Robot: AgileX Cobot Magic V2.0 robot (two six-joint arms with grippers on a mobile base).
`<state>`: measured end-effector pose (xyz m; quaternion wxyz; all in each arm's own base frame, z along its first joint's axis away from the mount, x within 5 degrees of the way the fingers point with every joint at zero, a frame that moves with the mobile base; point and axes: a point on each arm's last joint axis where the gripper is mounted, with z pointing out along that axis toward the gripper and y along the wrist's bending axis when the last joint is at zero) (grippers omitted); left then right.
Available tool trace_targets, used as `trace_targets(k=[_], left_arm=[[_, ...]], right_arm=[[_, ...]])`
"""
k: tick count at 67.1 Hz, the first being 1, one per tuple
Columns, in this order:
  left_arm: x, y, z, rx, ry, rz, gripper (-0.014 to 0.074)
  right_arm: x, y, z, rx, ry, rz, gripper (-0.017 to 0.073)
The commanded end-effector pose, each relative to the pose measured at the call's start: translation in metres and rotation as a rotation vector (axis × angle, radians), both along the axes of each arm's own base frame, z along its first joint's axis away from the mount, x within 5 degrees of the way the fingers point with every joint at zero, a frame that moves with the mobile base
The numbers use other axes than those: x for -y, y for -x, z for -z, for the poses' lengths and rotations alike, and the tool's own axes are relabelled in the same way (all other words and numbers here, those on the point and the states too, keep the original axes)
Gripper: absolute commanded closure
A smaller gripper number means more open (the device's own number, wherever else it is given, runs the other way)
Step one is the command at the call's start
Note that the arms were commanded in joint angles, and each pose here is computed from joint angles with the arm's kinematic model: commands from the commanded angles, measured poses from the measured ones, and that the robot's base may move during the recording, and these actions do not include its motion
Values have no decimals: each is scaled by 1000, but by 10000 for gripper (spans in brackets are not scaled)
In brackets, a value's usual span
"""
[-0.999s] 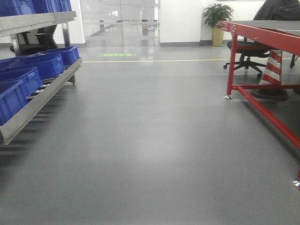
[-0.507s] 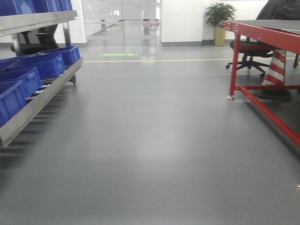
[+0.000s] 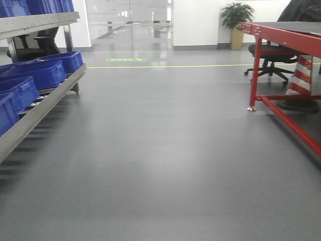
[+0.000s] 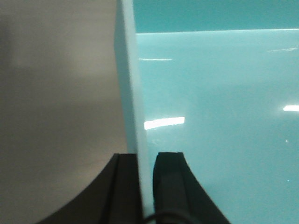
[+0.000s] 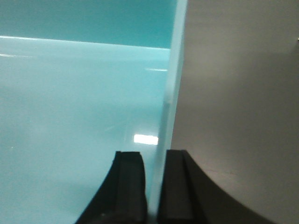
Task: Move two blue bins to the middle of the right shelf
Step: 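Hold the bin in both grippers while driving to another shelf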
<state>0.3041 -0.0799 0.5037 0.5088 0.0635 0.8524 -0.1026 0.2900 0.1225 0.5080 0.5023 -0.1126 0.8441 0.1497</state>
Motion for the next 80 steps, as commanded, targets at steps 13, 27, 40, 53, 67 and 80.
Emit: trace_targets(k=[13, 27, 40, 53, 67, 80], left_arm=[[2, 6, -12, 73, 29, 20, 705], [2, 6, -12, 73, 29, 20, 705], [2, 6, -12, 73, 29, 20, 705], [2, 6, -12, 73, 29, 20, 705], [2, 6, -12, 73, 29, 20, 705], [2, 6, -12, 73, 29, 20, 705]], right_arm=[[2, 4, -11, 65, -16, -8, 712], [2, 4, -11, 65, -16, -8, 712], [2, 4, -11, 65, -16, -8, 712], [2, 4, -11, 67, -17, -8, 712], [2, 4, -11, 69, -17, -8, 712], [2, 4, -11, 69, -17, -8, 712]])
